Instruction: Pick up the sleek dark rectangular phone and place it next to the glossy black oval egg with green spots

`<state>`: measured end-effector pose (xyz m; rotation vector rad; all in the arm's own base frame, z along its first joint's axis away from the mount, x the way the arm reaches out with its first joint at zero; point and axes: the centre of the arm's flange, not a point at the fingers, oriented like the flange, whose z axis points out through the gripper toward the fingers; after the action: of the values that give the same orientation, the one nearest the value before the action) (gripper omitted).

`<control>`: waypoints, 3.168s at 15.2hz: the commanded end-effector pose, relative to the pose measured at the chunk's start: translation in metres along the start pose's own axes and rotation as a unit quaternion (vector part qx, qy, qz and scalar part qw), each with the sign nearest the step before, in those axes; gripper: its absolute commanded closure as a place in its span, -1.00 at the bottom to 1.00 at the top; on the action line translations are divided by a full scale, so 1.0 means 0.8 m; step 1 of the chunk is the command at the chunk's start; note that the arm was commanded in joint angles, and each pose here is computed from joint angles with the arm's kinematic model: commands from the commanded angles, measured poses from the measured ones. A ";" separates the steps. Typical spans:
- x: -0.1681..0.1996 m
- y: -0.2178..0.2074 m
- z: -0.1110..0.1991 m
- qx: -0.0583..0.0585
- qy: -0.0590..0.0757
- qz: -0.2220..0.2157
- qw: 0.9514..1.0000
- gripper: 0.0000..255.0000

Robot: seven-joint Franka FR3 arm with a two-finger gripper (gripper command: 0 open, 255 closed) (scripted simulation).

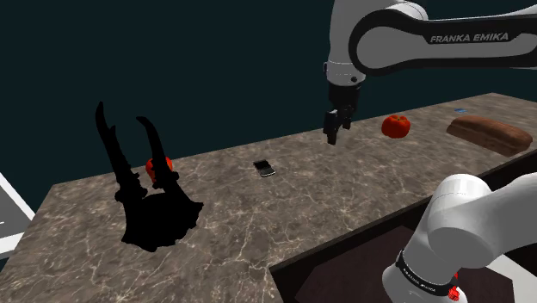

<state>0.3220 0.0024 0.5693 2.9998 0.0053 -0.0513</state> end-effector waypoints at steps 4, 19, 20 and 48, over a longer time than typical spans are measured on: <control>0.039 -0.006 0.028 0.011 0.000 0.016 1.000 -1.00; 0.237 -0.027 0.169 0.064 0.000 0.094 0.994 -1.00; 0.251 -0.028 0.178 0.068 0.000 0.099 0.993 -1.00; 0.333 -0.040 0.284 0.090 0.000 0.130 0.987 1.00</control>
<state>0.5806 0.0023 0.3309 3.1496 -0.4129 -0.0249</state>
